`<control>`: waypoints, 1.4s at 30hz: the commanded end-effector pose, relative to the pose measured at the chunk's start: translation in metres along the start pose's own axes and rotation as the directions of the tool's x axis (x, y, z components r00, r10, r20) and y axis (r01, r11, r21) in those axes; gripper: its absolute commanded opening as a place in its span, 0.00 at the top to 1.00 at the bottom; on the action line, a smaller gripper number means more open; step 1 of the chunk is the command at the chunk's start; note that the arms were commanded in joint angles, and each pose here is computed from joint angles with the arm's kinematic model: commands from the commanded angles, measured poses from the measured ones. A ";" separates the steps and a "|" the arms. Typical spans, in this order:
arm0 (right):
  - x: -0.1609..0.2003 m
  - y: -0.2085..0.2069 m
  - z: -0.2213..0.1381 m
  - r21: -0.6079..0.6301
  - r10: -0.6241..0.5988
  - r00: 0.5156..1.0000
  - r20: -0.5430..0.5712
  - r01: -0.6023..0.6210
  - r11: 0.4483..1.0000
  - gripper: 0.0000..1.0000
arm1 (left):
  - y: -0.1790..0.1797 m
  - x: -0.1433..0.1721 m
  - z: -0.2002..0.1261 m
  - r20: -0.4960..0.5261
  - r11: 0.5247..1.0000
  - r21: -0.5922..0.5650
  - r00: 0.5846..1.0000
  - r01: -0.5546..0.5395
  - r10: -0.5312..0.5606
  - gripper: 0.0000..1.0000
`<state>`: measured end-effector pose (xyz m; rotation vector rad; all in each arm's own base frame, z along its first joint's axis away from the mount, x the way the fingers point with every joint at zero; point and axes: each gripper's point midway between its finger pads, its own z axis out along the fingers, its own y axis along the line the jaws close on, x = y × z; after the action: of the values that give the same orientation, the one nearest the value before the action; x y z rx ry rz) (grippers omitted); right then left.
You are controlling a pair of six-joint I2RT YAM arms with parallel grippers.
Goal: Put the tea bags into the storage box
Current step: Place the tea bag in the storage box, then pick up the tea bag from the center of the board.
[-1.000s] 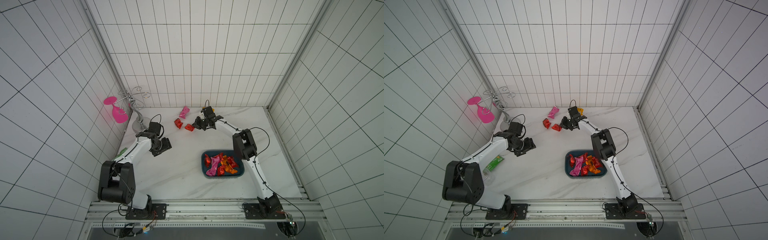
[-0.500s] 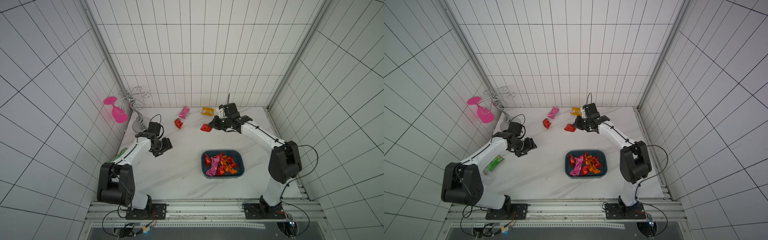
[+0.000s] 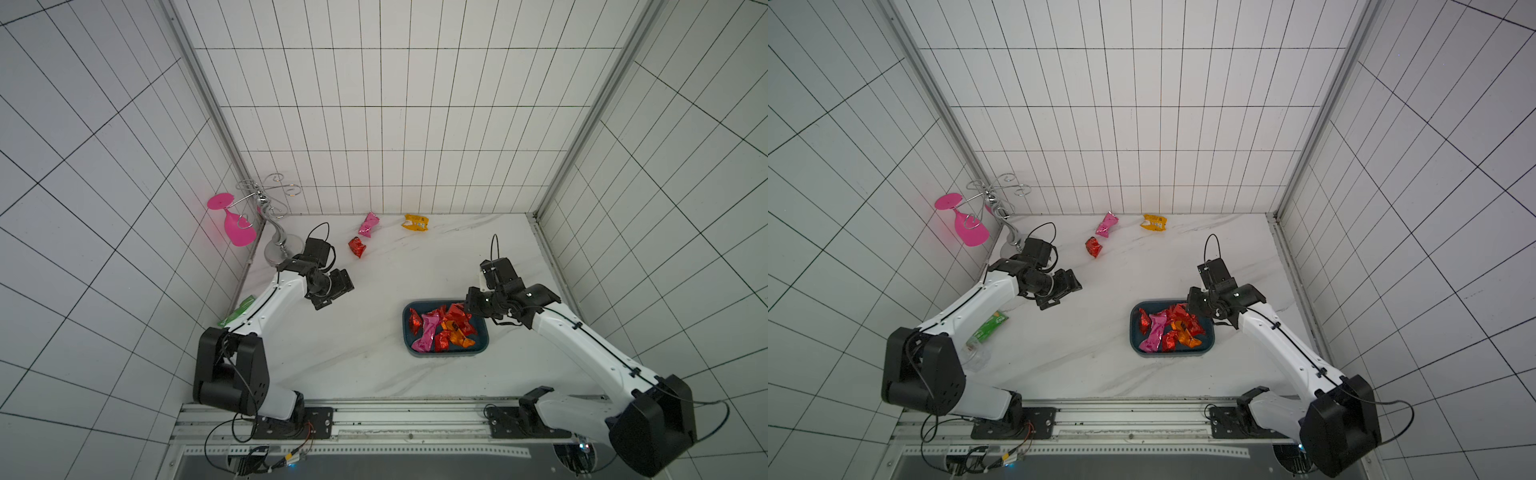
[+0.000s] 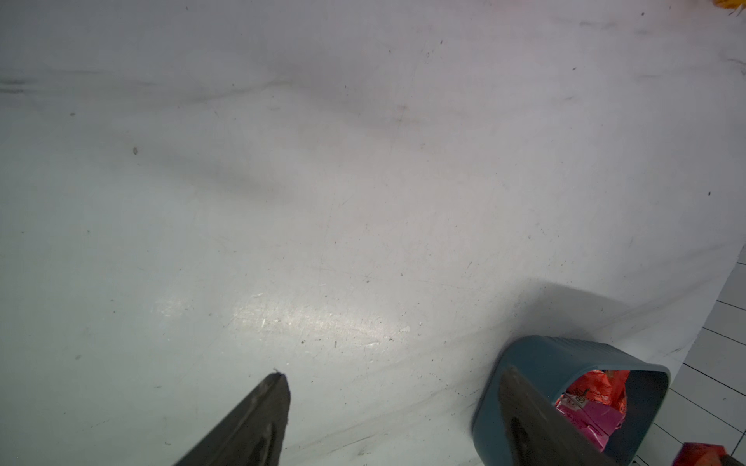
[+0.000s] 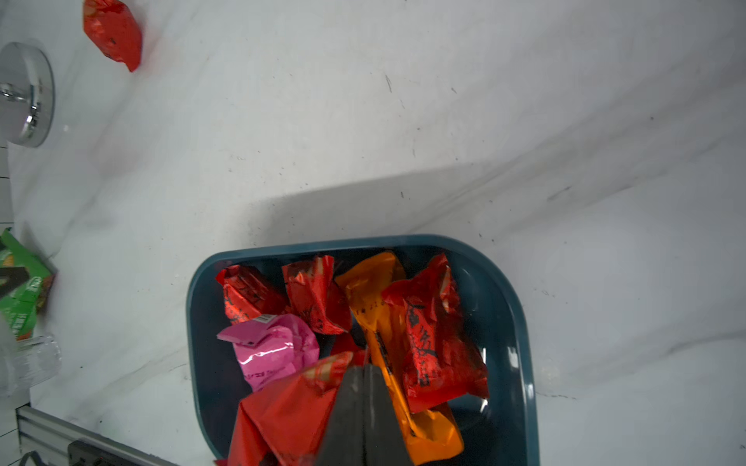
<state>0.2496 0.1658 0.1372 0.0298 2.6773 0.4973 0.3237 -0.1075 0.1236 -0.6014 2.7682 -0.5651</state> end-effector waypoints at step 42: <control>-0.115 -0.047 0.019 0.166 0.050 0.997 0.063 -0.060 0.984 0.43 | -0.070 -0.188 0.150 0.103 0.977 -0.196 0.989 -0.080 0.102 0.11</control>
<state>0.3605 0.1195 0.1466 0.1781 2.6425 0.2836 0.5561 -0.1226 0.0546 -0.5336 2.7572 -0.2449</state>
